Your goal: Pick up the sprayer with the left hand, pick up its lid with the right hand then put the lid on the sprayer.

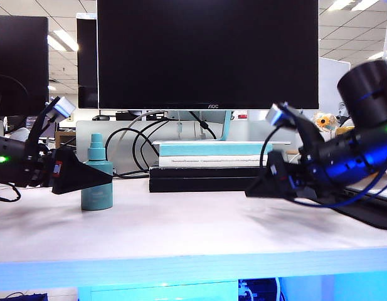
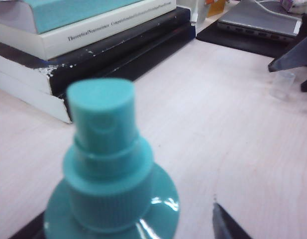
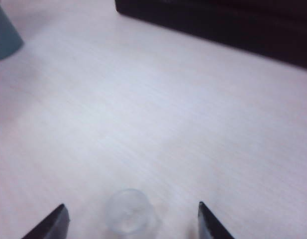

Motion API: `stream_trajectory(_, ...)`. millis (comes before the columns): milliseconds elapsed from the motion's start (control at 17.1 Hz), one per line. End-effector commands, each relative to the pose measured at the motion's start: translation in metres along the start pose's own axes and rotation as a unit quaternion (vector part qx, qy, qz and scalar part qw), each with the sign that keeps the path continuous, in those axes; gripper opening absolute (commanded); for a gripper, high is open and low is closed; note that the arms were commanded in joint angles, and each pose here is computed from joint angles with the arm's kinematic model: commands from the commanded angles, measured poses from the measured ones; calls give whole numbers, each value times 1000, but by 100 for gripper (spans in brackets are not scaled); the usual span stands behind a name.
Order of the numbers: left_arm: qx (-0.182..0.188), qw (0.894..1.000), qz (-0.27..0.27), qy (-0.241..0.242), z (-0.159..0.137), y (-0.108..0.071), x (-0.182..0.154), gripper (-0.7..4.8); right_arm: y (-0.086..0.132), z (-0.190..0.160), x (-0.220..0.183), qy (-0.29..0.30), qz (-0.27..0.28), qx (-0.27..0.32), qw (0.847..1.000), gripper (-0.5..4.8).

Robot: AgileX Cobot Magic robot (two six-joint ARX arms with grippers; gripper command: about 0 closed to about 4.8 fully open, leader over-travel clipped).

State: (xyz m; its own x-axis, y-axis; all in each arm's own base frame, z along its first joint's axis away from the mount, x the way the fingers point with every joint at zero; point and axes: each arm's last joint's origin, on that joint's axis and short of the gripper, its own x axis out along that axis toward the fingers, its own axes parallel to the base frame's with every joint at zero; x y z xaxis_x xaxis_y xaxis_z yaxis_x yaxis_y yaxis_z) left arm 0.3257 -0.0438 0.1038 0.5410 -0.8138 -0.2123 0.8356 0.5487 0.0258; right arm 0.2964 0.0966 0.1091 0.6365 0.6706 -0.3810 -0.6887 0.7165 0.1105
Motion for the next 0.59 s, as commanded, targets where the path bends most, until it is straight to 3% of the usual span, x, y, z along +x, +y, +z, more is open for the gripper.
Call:
stream_trajectory(59, 4, 1000, -7, -3, 1, -1, 3, 393, -1, 0, 8, -11, 2, -11, 1000, 302)
stream_trajectory(176, 4, 1000, -8, -2, 1, -2, 4, 392, -2, -2, 12, -6, 3, -8, 1000, 301)
stream_trajectory(234, 4, 1000, -10, -3, 1, -2, 4, 381, -2, -3, 13, -7, 3, -8, 1000, 274)
stream_trajectory(352, 5, 1000, -10, -3, 1, -2, 4, 334, -2, -3, 13, -4, 3, -7, 1000, 163)
stream_trajectory(469, 6, 1000, -11, -3, 1, -2, 4, 330, -2, -4, 13, -1, -1, -6, 1000, 101)
stream_trajectory(586, 3, 1000, -13, -1, 1, -2, 4, 296, -3, -2, 13, -6, -12, -8, 1000, 101)
